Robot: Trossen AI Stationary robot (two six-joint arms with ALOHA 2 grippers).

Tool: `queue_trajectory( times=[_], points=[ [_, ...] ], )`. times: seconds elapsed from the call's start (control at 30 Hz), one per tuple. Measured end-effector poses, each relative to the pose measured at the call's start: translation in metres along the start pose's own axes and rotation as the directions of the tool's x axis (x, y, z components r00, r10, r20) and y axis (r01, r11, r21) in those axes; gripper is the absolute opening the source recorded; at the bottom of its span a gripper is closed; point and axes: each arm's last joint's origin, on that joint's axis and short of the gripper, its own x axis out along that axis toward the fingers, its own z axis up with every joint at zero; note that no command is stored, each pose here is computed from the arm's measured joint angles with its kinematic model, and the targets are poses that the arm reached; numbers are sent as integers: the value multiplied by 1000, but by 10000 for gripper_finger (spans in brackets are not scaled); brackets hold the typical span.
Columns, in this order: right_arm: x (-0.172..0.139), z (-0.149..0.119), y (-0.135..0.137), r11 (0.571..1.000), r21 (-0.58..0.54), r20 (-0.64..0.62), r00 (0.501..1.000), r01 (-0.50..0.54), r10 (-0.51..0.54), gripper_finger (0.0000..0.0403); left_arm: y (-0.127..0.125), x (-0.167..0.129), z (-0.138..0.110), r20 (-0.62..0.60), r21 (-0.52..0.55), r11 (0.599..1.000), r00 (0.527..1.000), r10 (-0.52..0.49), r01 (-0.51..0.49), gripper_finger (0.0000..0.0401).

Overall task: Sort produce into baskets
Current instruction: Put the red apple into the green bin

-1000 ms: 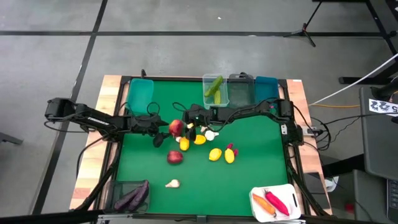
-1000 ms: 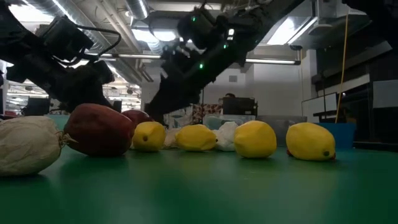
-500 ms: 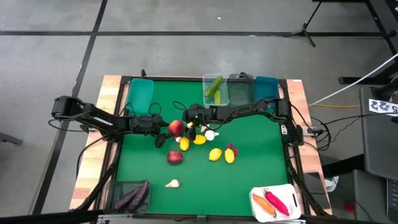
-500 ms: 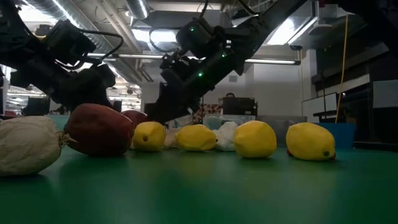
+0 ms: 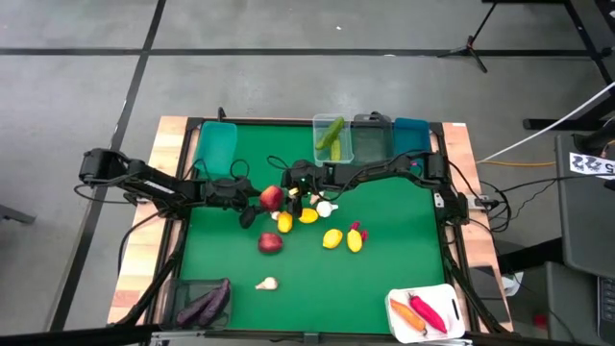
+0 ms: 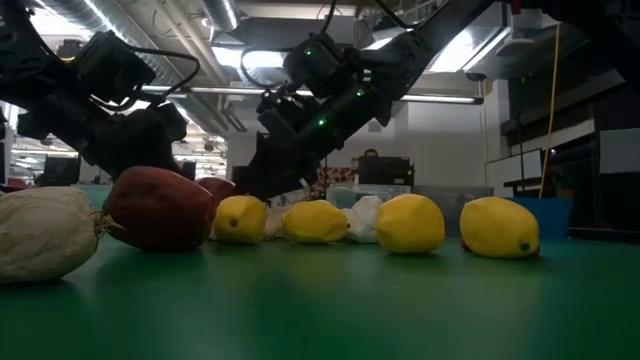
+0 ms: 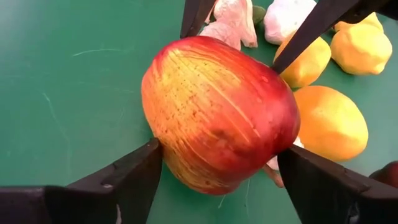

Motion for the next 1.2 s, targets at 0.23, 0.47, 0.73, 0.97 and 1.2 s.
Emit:
queue_trajectory(
  times=[0.23, 0.47, 0.73, 0.97, 1.2],
  points=[
    [1, -1, 0, 1000, 4, -5, 1000, -17, 17, 278, 1, 0, -1, -6, 2, 1000, 1000, 7, -7, 232],
    [1, -2, 2, 999, 24, -13, 999, -48, 49, 278, 0, 0, -1, -12, -2, 1000, 1000, -3, 3, 177],
    [1, -2, 2, 999, 24, -14, 999, -47, 48, 278, 0, -1, -1, -11, -16, 1000, 1000, -4, 4, 160],
    [-19, 11, 5, 999, -12, -19, 999, -43, 43, 278, -2, -5, 5, 25, -37, 999, 999, -26, 27, 154],
    [-69, 45, 14, 997, -79, 51, 999, -5, 9, 278, -8, -10, 20, 148, -58, 996, 987, -60, 69, 151]
  ],
)
